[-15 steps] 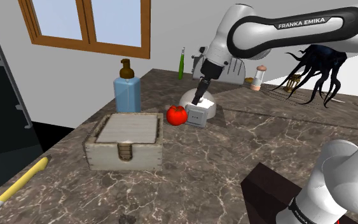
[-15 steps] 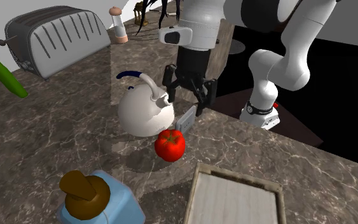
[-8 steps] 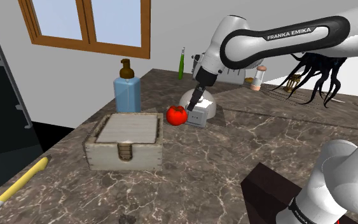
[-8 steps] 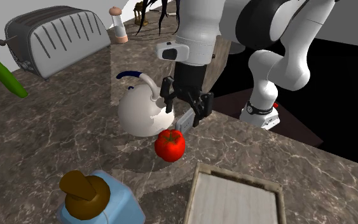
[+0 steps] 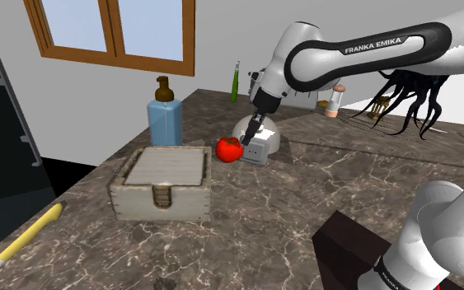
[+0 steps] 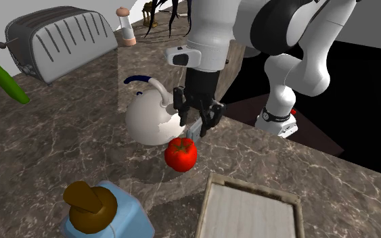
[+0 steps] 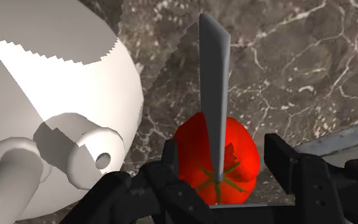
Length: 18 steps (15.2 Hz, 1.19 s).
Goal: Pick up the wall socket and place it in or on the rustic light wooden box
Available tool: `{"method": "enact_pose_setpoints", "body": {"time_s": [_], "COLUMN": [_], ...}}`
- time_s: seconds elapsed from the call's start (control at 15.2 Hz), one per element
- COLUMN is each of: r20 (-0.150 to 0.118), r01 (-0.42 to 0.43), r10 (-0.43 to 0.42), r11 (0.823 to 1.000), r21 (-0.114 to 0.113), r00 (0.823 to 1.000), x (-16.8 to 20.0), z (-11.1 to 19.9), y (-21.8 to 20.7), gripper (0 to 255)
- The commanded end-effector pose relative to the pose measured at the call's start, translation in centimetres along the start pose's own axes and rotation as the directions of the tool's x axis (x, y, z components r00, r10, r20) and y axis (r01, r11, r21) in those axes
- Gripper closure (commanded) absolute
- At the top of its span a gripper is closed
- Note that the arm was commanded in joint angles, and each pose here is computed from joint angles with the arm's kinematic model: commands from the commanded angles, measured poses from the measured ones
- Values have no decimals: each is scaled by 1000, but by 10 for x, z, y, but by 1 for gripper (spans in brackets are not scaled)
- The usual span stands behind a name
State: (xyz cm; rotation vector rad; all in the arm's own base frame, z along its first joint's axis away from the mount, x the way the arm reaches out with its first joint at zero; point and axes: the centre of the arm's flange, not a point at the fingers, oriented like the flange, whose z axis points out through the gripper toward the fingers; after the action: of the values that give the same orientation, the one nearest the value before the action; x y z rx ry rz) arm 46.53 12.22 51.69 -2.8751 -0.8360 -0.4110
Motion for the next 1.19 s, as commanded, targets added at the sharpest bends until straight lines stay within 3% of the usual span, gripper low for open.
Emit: {"method": "enact_pose_setpoints", "body": {"time_s": [0.0, 0.53, 1.12], "r20": [4, 4, 4], "r01": [-2, -2, -2], "r10": [2, 2, 2], "r11": [1000, 1000, 1000], "r21": [1, 1, 1], "r00": [1000, 1000, 1000], "x": [-1, -1, 13], "z": [2, 2, -44], "y": [1, 1, -1], "gripper": [255, 255, 255]}}
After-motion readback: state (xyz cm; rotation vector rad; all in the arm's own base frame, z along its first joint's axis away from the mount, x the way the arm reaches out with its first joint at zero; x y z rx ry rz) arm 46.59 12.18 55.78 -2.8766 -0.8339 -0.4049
